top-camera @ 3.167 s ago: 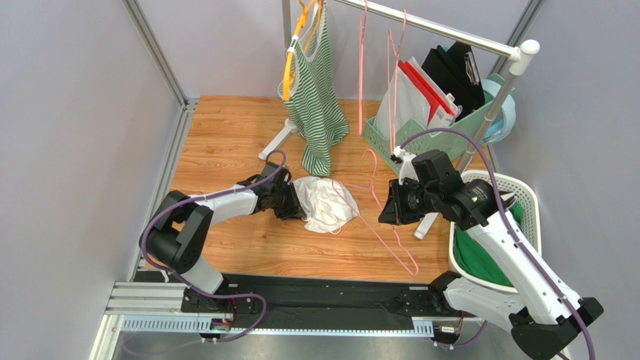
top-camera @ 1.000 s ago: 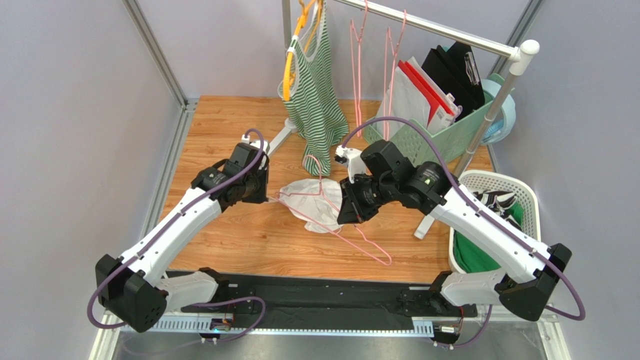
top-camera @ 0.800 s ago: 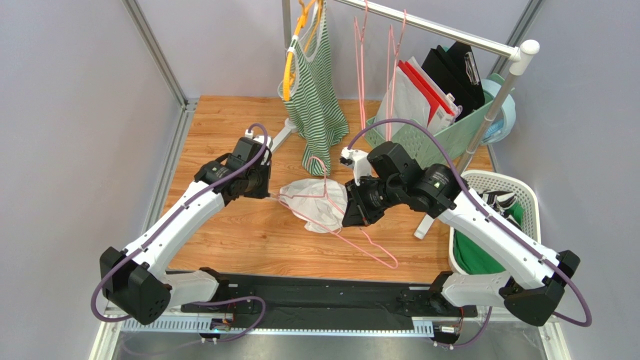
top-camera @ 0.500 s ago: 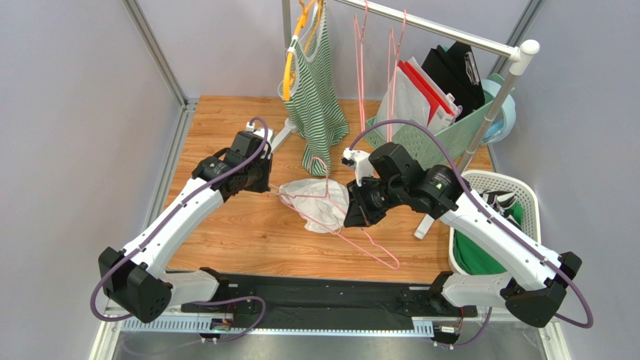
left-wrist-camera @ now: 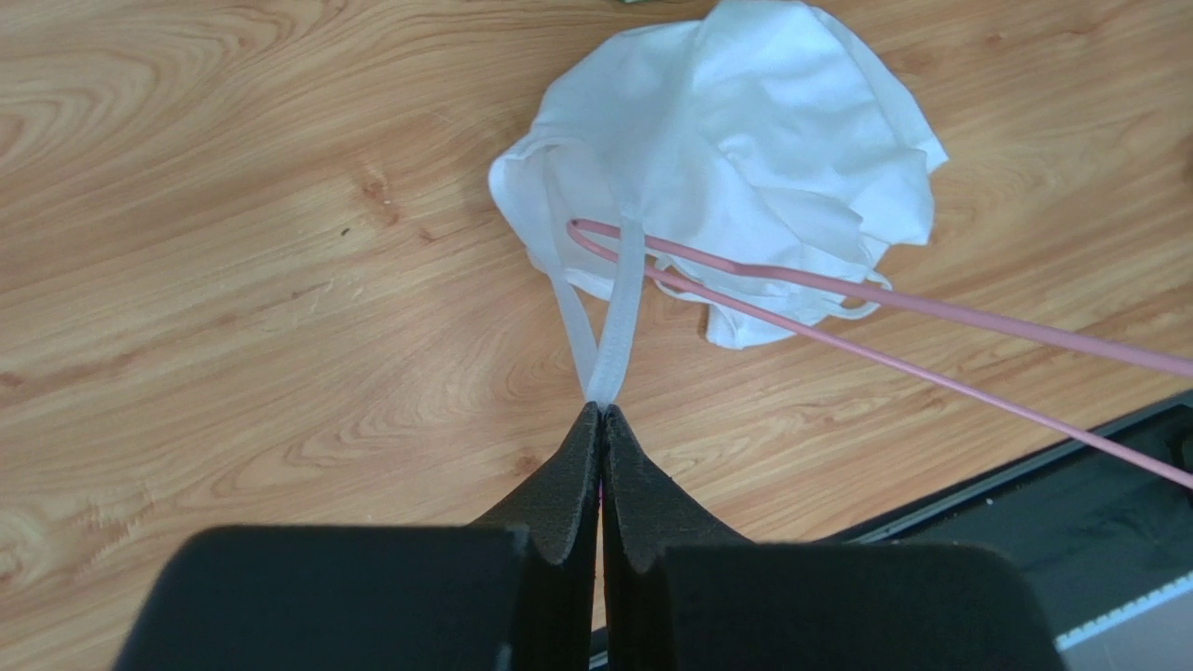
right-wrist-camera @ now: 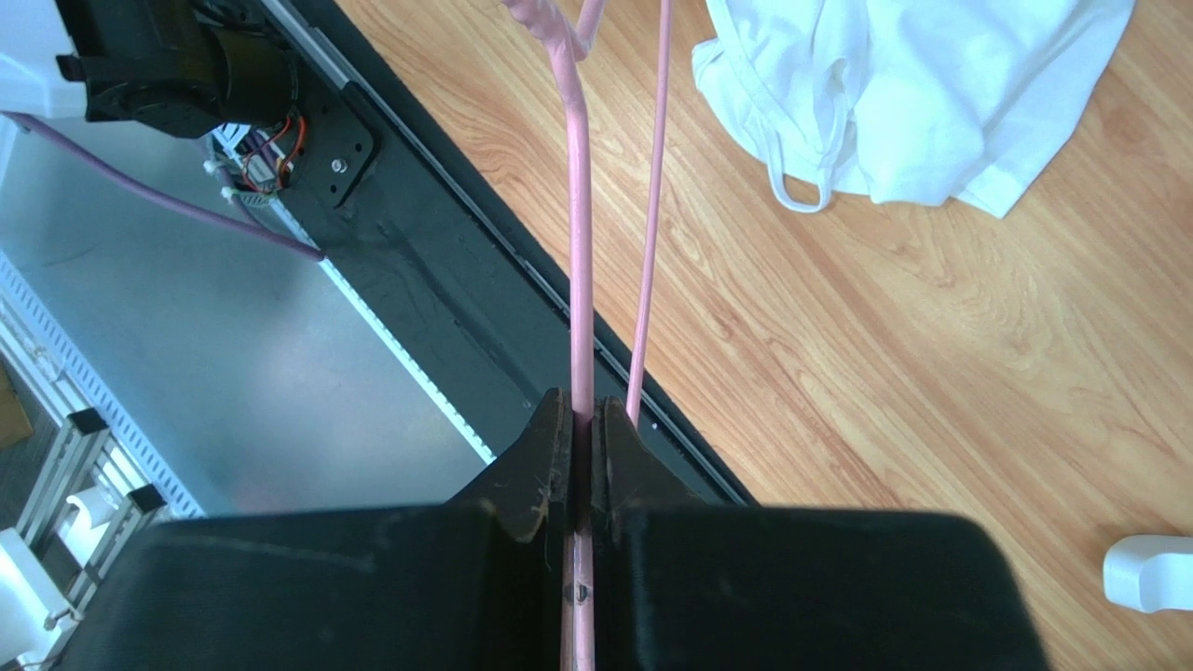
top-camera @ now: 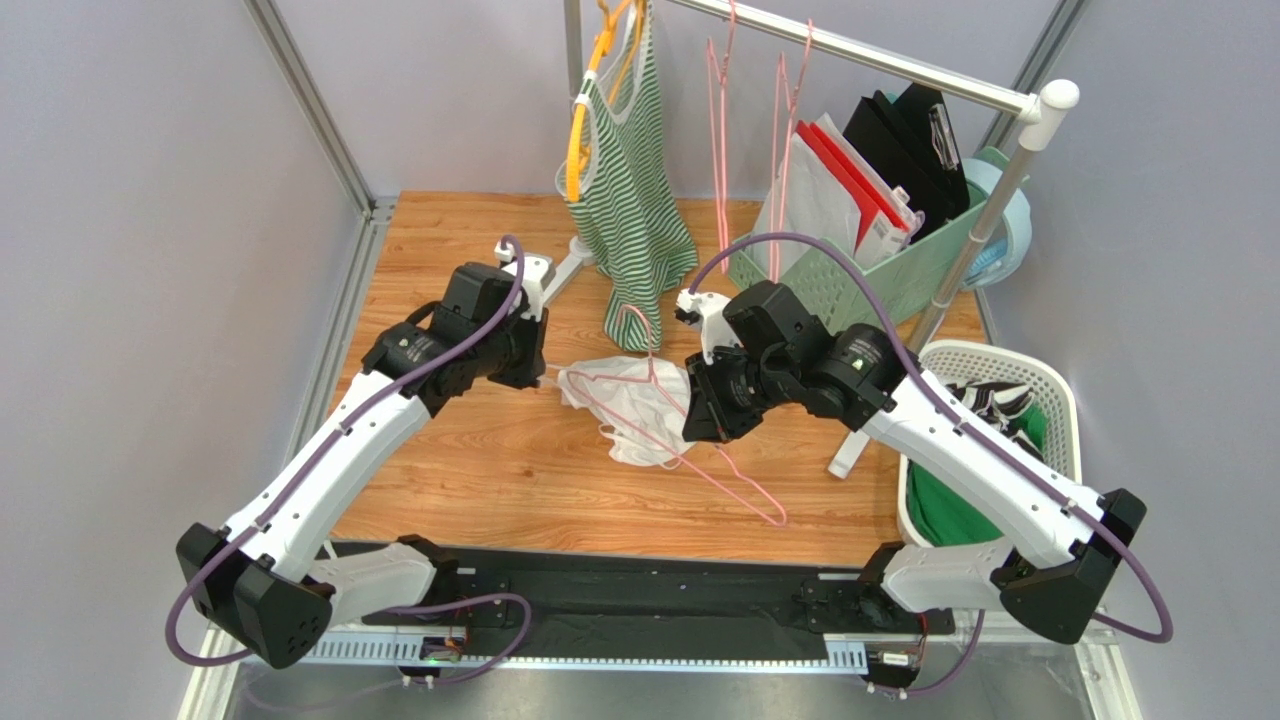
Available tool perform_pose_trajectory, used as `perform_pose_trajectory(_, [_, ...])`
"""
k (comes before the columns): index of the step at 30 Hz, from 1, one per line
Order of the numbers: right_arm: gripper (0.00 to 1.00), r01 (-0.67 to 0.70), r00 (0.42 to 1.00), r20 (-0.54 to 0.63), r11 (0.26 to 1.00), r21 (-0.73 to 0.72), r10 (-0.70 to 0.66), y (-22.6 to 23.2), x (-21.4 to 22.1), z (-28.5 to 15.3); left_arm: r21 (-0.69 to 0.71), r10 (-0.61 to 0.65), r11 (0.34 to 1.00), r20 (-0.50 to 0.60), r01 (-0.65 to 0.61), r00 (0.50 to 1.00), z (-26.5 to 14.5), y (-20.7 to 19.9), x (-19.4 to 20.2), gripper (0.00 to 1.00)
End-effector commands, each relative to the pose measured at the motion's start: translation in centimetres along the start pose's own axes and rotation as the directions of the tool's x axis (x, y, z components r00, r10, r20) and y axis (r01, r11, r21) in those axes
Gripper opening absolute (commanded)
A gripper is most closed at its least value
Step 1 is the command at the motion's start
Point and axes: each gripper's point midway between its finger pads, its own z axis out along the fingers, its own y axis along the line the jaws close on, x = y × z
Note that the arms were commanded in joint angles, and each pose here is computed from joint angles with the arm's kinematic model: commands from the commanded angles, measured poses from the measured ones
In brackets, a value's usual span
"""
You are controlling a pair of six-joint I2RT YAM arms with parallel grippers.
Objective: Place the tank top on the hanger
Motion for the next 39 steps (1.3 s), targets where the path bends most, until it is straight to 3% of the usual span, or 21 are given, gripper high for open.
perform_pose_trajectory(1, [0.0,0.07,0.988,0.14,0.997,-0.008,-0.069,1.1,-4.0,-0.6,0.109,0.033,0.993,0.045,-0.037,0.998,-1.3,-1.9,-1.8,0.0])
perform_pose_trajectory(7, [0.0,0.067,0.965,0.255,0.998,-0.014,-0.061,1.8,-6.6,-1.9,0.169,0.035,0.984,0.093,-0.051,0.995,-2.9,-3.4,-4.7,0.0])
perform_pose_trajectory(9, [0.0,0.072,0.943,0.328,0.997,-0.03,-0.058,2.4,-7.6,-3.0,0.173,0.051,0.983,0.065,-0.061,0.997,-3.2,-3.6,-5.0,0.0])
perform_pose_trajectory(13, [0.0,0.077,0.912,0.407,0.997,-0.026,-0.06,2.6,-8.5,-4.5,0.141,0.045,0.989,0.025,-0.049,0.999,-3.1,-3.3,-5.9,0.0])
perform_pose_trajectory(17, [0.0,0.077,0.9,0.432,0.997,-0.03,-0.057,2.7,-8.2,-5.5,0.089,0.006,0.996,0.078,-0.013,0.997,-3.8,-2.5,-6.8,0.0])
perform_pose_trajectory(18, [0.0,0.076,0.893,0.447,0.997,-0.032,-0.054,2.7,-8.2,-6.0,0.086,0.004,0.996,0.087,-0.012,0.996,-3.9,-2.5,-7.0,0.03])
perform_pose_trajectory(19, [0.0,0.074,0.892,0.449,0.996,-0.039,-0.049,2.9,-8.1,-6.1,0.09,0.005,0.996,0.094,-0.014,0.996,-4.1,-2.6,-7.3,0.17])
perform_pose_trajectory(20, [0.0,0.074,0.895,0.444,0.996,-0.042,-0.048,2.8,-7.8,-5.9,0.095,0.008,0.995,0.1,-0.017,0.995,-4.2,-2.7,-7.4,0.24])
perform_pose_trajectory(21, [0.0,0.074,0.896,0.442,0.996,-0.05,-0.045,3.0,-7.7,-5.9,0.108,0.012,0.994,0.104,-0.024,0.994,-4.4,-2.9,-7.5,0.37])
perform_pose_trajectory(22, [0.0,0.075,0.897,0.441,0.996,-0.057,-0.042,3.0,-7.5,-6.0,0.113,0.018,0.993,0.13,-0.033,0.991,-5.0,-3.0,-8.1,0.59])
perform_pose_trajectory(25, [0.0,0.066,0.903,0.43,0.994,-0.082,-0.024,3.3,-7.2,-5.8,0.1,0.036,0.993,0.202,-0.057,0.979,-6.9,-2.8,-9.3,0.77])
perform_pose_trajectory(31, [0.0,0.072,0.904,0.426,0.992,-0.1,-0.023,3.6,-6.9,-5.9,0.12,0.203,0.959,0.341,-0.257,0.918,-10.8,-3.3,-9.7,0.81])
perform_pose_trajectory(35, [0.0,0.093,0.917,0.397,0.986,-0.139,-0.031,4.2,-6.5,-5.7,0.312,0.282,0.84,0.447,-0.443,0.849,-12.9,-7.5,-8.6,0.8])
perform_pose_trajectory(39, [0.0,0.116,0.933,0.357,0.974,-0.195,-0.04,5.2,-6.2,-5.7,0.468,0.28,0.738,0.441,-0.485,0.852,-13.0,-10.2,-7.7,0.79])
